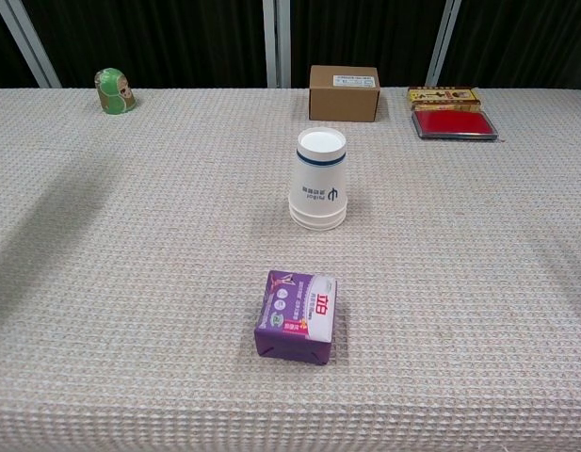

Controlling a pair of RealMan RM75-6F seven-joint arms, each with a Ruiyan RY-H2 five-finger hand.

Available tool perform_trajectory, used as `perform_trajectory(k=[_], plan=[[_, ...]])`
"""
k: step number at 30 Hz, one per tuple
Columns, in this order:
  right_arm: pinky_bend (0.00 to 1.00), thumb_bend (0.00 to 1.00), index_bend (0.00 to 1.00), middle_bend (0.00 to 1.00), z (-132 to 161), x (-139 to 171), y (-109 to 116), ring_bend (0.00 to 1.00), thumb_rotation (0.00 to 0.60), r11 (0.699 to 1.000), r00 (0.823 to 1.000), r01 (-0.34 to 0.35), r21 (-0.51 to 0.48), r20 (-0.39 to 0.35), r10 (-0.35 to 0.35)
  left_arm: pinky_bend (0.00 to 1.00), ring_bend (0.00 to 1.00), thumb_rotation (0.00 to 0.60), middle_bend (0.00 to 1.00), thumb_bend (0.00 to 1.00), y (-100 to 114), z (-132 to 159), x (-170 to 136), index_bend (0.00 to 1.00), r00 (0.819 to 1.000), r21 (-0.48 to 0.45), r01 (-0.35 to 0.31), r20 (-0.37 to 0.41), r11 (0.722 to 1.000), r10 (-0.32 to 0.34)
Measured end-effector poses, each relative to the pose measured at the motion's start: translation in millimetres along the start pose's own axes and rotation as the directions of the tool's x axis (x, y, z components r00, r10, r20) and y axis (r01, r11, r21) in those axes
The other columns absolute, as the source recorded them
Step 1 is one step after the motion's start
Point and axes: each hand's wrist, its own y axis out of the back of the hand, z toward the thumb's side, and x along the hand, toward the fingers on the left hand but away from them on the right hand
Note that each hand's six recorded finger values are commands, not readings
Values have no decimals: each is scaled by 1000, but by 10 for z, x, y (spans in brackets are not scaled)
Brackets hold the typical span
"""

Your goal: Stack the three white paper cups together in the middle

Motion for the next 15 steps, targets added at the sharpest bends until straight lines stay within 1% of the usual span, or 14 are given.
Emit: perform_trajectory(k=[2, 6, 10, 15], plan=[[103, 416, 76, 127, 14, 11, 4, 0, 600, 1000, 1000, 21, -3, -6, -21, 125, 78, 600, 118, 150, -23, -215, -253, 219, 999, 25, -4, -36, 1000, 5], [77, 413, 76, 126, 43, 87, 12, 0, 600, 998, 998, 63, -4, -16, -63, 124, 77, 600, 118, 151, -41, -431, -665, 219, 997, 46, -8, -75, 999, 11], [40, 413, 76, 123, 78, 219, -6, 0, 600, 996, 996, 90, -4, -26, -90, 124, 77, 600, 118, 152, -67, -520, -1024, 219, 995, 57, -6, -104, 998, 12], [23, 414, 76, 120, 132, 356, -33, 0, 600, 994, 994, 105, 8, -31, -105, 123, 77, 600, 118, 152, -151, -529, -1363, 219, 991, 49, 30, -133, 998, -23]])
